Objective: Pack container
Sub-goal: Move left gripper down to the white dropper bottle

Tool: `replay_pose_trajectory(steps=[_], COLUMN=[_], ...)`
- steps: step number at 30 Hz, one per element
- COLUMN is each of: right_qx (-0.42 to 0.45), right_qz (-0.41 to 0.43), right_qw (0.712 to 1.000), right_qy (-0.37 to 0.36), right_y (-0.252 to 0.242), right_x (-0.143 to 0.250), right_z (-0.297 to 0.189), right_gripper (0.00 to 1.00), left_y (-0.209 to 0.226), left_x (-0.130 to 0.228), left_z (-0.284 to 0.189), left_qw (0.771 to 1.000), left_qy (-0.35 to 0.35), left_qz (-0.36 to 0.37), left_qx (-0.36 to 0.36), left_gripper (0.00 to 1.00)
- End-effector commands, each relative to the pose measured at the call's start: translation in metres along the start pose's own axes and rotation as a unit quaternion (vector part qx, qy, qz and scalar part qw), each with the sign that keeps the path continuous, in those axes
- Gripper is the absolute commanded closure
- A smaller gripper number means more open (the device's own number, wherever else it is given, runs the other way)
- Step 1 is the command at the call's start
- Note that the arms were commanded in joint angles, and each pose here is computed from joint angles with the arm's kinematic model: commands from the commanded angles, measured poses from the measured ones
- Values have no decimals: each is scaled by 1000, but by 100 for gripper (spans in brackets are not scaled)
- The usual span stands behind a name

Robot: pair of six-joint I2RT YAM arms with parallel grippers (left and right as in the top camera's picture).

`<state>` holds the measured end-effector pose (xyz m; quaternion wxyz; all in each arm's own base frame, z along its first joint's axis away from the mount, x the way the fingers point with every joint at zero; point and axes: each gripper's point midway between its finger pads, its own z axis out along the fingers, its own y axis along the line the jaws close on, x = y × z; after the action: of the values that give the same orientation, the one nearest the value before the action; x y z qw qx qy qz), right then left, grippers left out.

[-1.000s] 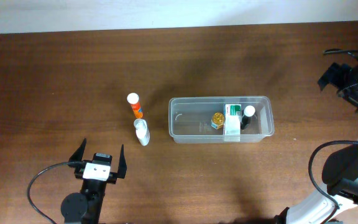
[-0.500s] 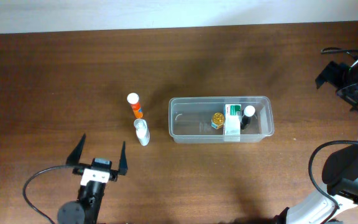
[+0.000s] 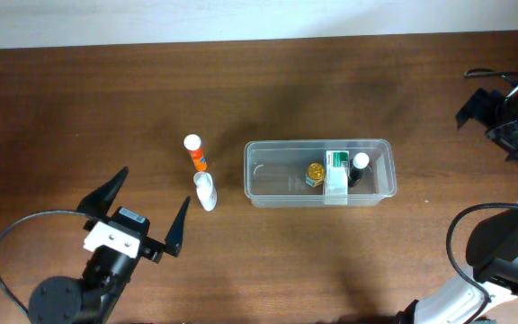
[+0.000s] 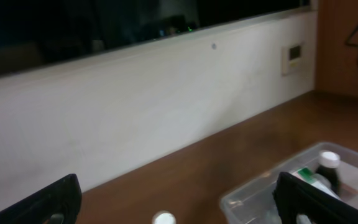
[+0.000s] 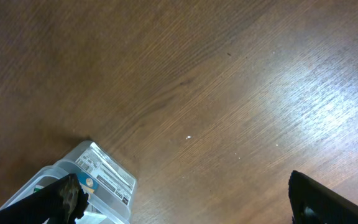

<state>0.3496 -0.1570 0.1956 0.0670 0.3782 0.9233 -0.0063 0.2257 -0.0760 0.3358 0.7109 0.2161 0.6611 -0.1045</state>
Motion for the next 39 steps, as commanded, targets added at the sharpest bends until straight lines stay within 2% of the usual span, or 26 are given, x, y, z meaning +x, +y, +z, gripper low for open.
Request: replay_pose_trajectory(steps=[1, 5, 7, 10, 12, 14, 20, 24, 25, 28, 33, 39], right_qx=[2, 2, 2, 2, 2, 2, 2, 2, 2, 2, 2, 2], right_qz=[1, 1, 1, 1, 1, 1, 1, 1, 1, 1, 1, 1], right_qw=[1000, 1000, 1000, 1000, 1000, 1000, 1000, 1000, 1000, 1000, 1000, 1000], right_qy=[5, 5, 5, 5, 5, 5, 5, 5, 5, 5, 5, 5], right_y=[0, 0, 0, 0, 0, 0, 0, 0, 0, 0, 0, 0], right_x=[1, 1, 1, 1, 1, 1, 1, 1, 1, 1, 1, 1], right_z=[4, 4, 4, 4, 4, 4, 4, 4, 4, 4, 4, 4], right_gripper=[1, 2, 2, 2, 2, 2, 2, 2, 2, 2, 2, 2], left_y=[-1, 3, 0, -17, -11, 2, 11, -5, -4, 1, -4, -11], left_x=[-5, 8, 12, 29, 43, 68, 117, 131, 144, 171, 220, 248], left_z=[11, 28, 35, 48, 56, 62, 67, 84, 88, 89, 90, 89], left_qw=[997, 979, 970, 947, 935, 910, 854, 832, 813, 785, 738, 713], left_qy=[40, 156, 182, 218, 244, 300, 451, 490, 508, 546, 610, 646], left_qz=[-58, -124, -144, -192, -230, -281, -252, -256, -273, -271, -262, -251], left_qx=[28, 48, 69, 137, 117, 58, -55, -50, -77, -112, -117, -105], left_gripper=[1, 1, 1, 1, 1, 1, 1, 1, 1, 1, 1, 1])
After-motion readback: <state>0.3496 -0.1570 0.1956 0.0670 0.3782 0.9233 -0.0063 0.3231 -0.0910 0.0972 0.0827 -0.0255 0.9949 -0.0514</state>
